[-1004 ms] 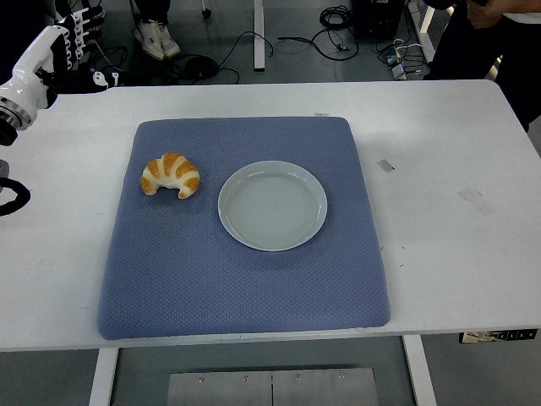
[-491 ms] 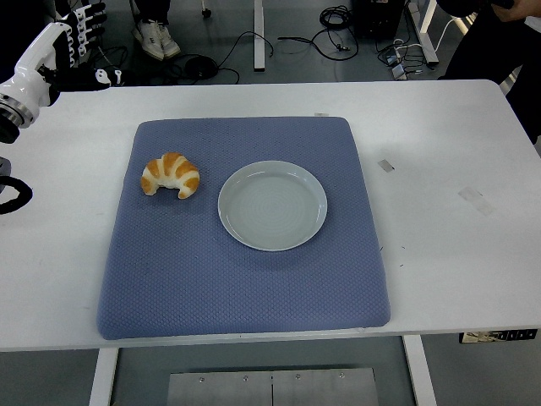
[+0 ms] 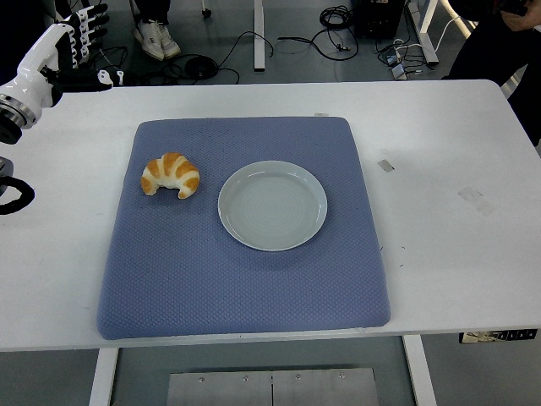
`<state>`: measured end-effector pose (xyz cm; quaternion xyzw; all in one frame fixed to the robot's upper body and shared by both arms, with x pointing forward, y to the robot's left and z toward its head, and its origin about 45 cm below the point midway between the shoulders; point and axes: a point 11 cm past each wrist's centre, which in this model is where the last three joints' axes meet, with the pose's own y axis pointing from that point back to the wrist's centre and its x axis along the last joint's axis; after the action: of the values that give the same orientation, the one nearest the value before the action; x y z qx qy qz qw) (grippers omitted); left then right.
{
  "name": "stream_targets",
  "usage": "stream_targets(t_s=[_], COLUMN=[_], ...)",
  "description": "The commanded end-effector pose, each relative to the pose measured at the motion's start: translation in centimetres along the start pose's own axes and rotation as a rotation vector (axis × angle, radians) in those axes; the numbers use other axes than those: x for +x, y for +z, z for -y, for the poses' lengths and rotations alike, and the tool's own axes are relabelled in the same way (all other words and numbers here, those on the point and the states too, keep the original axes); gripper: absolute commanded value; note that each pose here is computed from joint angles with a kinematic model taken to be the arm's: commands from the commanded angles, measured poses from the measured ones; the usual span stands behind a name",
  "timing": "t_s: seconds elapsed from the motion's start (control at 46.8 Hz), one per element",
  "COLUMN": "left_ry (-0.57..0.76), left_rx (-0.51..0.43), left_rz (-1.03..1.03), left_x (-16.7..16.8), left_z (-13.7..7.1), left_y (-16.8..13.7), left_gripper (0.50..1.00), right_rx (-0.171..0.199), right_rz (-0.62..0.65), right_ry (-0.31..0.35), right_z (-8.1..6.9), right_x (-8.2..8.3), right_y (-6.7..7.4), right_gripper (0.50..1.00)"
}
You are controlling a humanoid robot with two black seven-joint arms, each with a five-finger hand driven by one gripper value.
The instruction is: Place the bread on the plate
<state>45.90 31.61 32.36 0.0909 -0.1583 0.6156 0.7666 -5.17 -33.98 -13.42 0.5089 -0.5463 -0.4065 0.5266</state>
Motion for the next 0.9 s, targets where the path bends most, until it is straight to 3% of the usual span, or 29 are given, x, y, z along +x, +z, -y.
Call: stream_targets(t_s=[0.0,0.385,0.641,0.876], left_ry=[-0.007,-0.116,-0.158,-0.223], left_rx=[-0.009,-0.043,0.040,0.133], left_rz=[0.004,0.084,0.239,0.403], left_x=[0.0,-2.5,-3.9,-6.2], left_z=[0.2,-0.5,-0.4,-0.8], left_y=[0.4,2.5,2.4,0.3], left_gripper=[0.975,0.975,0.975,0.974], right_rx=[-0.002,0.000,0.000,0.001], right_rz=[0.000,0.000,0.000,0.000], right_ry=[0.000,0.000,0.000,0.000], right_z=[0.0,0.0,0.0,0.0], right_x=[0.0,0.0,0.0,0.0], right_y=[0.1,0.0,0.0,0.0], right_gripper=[1.000,1.000,1.000,1.000])
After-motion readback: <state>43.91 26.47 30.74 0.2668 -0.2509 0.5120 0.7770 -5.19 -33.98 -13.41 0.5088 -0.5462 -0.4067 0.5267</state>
